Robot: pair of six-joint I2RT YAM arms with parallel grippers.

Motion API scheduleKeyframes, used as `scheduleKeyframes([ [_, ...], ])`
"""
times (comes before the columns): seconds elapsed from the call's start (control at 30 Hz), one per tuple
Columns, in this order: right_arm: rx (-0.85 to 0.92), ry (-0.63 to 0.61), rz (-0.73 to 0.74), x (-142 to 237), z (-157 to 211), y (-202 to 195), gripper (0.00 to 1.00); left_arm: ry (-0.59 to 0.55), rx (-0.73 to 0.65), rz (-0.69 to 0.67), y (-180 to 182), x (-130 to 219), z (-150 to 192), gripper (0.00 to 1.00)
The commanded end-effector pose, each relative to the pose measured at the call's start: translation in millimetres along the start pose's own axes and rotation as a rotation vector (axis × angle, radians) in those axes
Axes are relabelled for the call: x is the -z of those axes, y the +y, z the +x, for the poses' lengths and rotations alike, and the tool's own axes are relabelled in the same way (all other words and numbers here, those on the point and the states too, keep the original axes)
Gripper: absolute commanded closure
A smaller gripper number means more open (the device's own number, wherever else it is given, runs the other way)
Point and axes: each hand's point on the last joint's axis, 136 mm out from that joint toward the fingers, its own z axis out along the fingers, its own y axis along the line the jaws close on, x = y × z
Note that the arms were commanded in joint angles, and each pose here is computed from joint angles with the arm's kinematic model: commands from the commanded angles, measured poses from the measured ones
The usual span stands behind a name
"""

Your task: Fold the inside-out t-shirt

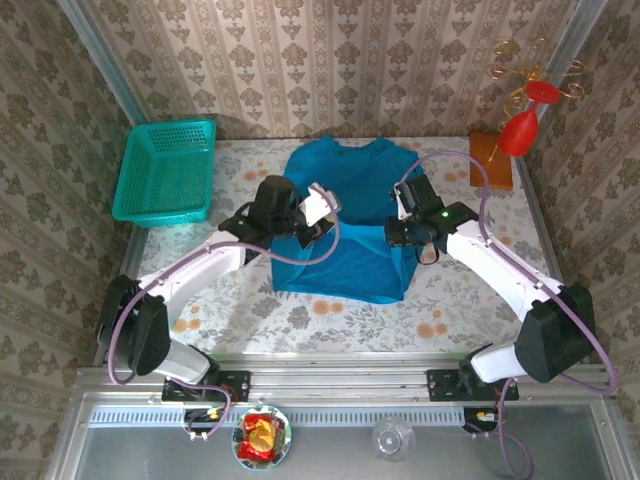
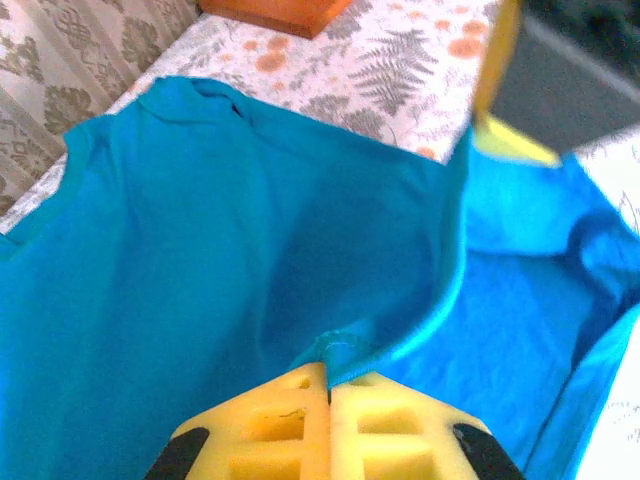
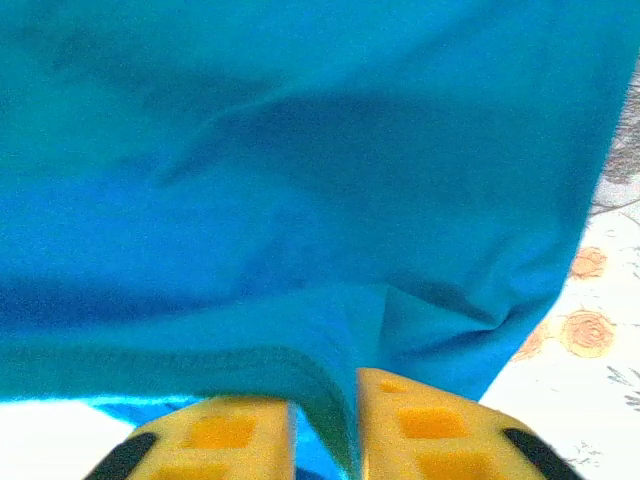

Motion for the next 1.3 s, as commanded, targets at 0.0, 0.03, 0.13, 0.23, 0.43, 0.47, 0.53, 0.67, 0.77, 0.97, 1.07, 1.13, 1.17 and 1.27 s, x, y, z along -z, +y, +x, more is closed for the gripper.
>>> scheduleKeyframes([
  [0.0,-0.007,0.040,-0.092,17.1,21.6,27.8,0.68,0.101,0.136,0.062,-5.2,-2.4,11.4,1.00],
  [0.03,-0.011,0.034,-0.087,24.1,27.3,32.2,0.65,0.105,0.146,0.067,-5.3,-2.6,9.9,1.00],
  [0.13,-0.010,0.000,-0.126,42.0,43.7,56.3,0.64,0.099,0.155,0.075,-5.7,0.9,3.0,1.00],
  [0.23,0.015,-0.066,-0.151,42.1,58.8,82.4,0.75,0.098,0.153,0.081,-6.1,5.9,-3.9,1.00],
  [0.43,0.092,-0.124,-0.171,1.5,74.8,135.4,0.92,0.077,0.143,0.101,-9.6,16.0,-18.1,1.00],
  [0.47,0.108,-0.125,-0.159,-9.7,76.3,141.2,0.94,0.076,0.144,0.105,-10.5,17.6,-19.3,1.00],
  [0.53,0.140,-0.118,-0.123,-34.7,78.6,148.6,0.96,0.072,0.143,0.106,-11.4,21.5,-22.3,1.00],
  [0.67,0.185,-0.135,0.003,-72.2,70.3,145.6,0.98,0.063,0.137,0.114,-17.3,33.0,-29.3,1.00],
  [0.77,0.168,-0.176,0.079,-91.3,55.0,131.8,0.98,0.057,0.132,0.122,-23.9,41.7,-33.9,1.00],
  [0.97,0.087,-0.227,0.148,-122.1,23.2,96.1,0.95,0.045,0.106,0.150,-40.8,54.8,-47.6,1.00],
  [1.07,0.040,-0.250,0.154,-132.5,5.9,80.5,0.91,0.043,0.089,0.167,-50.3,60.8,-56.6,1.00],
  [1.13,0.011,-0.276,0.147,-134.0,-7.3,74.2,0.88,0.036,0.078,0.180,-57.1,64.2,-63.5,1.00],
  [1.17,0.002,-0.290,0.139,-134.7,-13.7,72.9,0.88,0.031,0.072,0.186,-60.1,65.9,-66.9,1.00],
  [1.27,-0.009,-0.303,0.121,-144.1,-33.2,69.4,0.82,0.012,0.047,0.209,-71.1,71.1,-79.8,1.00],
])
